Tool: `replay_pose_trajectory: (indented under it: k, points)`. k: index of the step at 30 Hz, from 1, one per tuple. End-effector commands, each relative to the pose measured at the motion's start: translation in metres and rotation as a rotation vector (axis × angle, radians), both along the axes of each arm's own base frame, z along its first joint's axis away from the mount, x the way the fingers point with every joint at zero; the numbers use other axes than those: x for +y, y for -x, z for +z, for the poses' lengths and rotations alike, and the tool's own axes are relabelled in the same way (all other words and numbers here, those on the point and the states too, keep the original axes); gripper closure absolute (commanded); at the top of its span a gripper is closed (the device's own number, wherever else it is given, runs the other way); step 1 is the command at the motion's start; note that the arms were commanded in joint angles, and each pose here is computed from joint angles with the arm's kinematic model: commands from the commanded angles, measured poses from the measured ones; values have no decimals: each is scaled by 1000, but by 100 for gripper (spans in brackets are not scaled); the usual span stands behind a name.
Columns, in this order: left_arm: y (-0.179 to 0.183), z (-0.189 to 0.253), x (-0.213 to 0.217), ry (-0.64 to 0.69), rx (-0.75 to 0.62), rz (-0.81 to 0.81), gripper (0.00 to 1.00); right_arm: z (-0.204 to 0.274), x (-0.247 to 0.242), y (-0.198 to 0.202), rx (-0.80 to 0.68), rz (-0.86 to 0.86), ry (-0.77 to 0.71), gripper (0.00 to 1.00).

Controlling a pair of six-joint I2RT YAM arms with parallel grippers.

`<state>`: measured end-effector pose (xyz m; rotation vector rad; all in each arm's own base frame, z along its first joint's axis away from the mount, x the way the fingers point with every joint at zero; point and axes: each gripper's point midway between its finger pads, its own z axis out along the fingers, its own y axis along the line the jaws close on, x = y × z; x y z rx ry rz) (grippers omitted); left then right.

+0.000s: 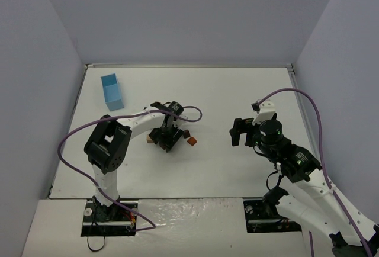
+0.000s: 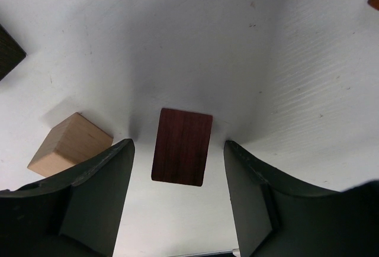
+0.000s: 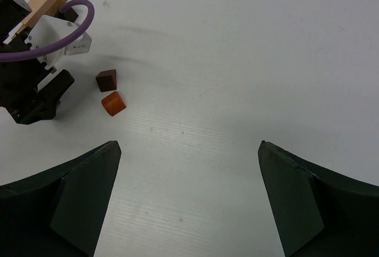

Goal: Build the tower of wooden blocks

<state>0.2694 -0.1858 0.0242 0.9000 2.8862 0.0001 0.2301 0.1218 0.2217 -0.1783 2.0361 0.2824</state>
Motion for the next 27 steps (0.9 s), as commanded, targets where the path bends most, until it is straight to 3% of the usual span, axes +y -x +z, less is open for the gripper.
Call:
replay_pose_trajectory:
  k: [1, 9, 18, 20, 23, 27]
  points:
    - [-6, 16, -2, 14, -47, 21, 42, 15, 5, -9, -58, -11, -39, 0]
    - [-9, 25, -4, 36, -61, 30, 43, 17, 5, -9, -62, -9, -41, 0]
    - [-11, 36, -3, 54, -70, 40, 53, 19, 5, -10, -66, -8, -38, 0]
    - [-12, 40, -3, 59, -75, 41, 60, 20, 5, -10, -69, -9, -35, 0]
    - [-14, 49, -6, 78, -89, 41, 80, 20, 3, -12, -71, -19, -23, 0]
    - [-21, 70, -8, 101, -124, 63, 89, 24, 3, -18, -84, -22, 6, 0]
